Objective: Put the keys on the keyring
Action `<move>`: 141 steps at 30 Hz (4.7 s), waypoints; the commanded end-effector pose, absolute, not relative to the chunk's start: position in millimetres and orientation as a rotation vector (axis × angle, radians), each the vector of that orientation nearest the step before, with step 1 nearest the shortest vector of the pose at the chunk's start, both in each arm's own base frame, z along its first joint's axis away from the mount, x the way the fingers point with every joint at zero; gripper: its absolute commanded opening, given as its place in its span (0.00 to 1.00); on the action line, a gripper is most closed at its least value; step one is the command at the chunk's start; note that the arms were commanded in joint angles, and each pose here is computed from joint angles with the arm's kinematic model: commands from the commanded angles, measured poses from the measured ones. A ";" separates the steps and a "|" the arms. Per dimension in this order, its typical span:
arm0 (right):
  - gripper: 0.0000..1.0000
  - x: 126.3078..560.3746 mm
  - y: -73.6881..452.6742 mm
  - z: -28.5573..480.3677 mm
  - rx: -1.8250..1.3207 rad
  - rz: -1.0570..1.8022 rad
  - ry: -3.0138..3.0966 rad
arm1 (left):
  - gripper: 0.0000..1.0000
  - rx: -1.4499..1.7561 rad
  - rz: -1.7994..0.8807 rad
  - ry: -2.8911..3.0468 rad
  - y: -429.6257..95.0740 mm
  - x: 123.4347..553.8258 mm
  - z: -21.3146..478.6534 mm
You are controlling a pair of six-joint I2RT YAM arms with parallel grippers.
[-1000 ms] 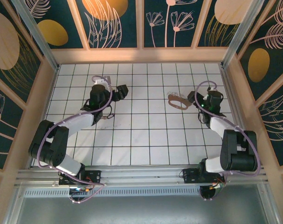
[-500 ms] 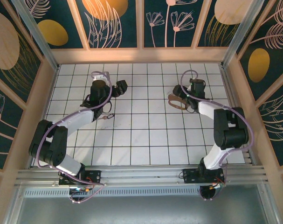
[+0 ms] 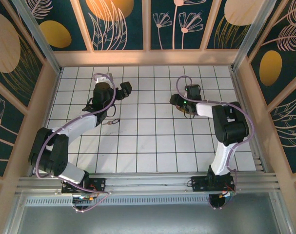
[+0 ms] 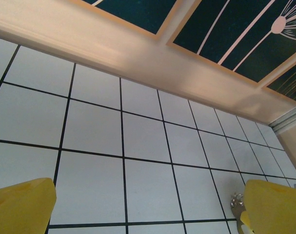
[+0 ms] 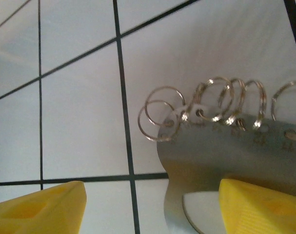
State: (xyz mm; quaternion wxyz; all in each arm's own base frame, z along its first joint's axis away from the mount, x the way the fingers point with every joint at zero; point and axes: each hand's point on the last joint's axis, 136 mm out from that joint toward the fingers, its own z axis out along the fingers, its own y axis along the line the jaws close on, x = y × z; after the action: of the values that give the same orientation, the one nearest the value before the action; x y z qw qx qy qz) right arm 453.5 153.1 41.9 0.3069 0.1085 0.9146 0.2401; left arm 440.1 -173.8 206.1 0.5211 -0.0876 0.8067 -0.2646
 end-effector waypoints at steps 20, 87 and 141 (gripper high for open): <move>0.71 436.0 183.6 19.6 0.266 0.639 2.502 | 0.98 -0.228 -0.600 1.895 -161.6 425.8 220.7; 0.73 383.3 363.8 99.4 -0.083 0.831 2.384 | 0.99 -0.484 -0.446 1.886 -114.3 407.9 229.6; 0.83 369.9 312.0 100.8 -0.219 0.764 2.292 | 0.41 -1.880 -0.524 1.986 -100.6 368.6 43.2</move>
State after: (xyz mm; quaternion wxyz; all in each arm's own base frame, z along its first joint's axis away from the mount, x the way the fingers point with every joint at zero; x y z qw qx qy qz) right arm 368.1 310.5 90.6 0.3379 -0.0875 0.8929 0.2845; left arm 368.8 -97.4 46.0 0.1982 -0.6623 0.6977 -0.1877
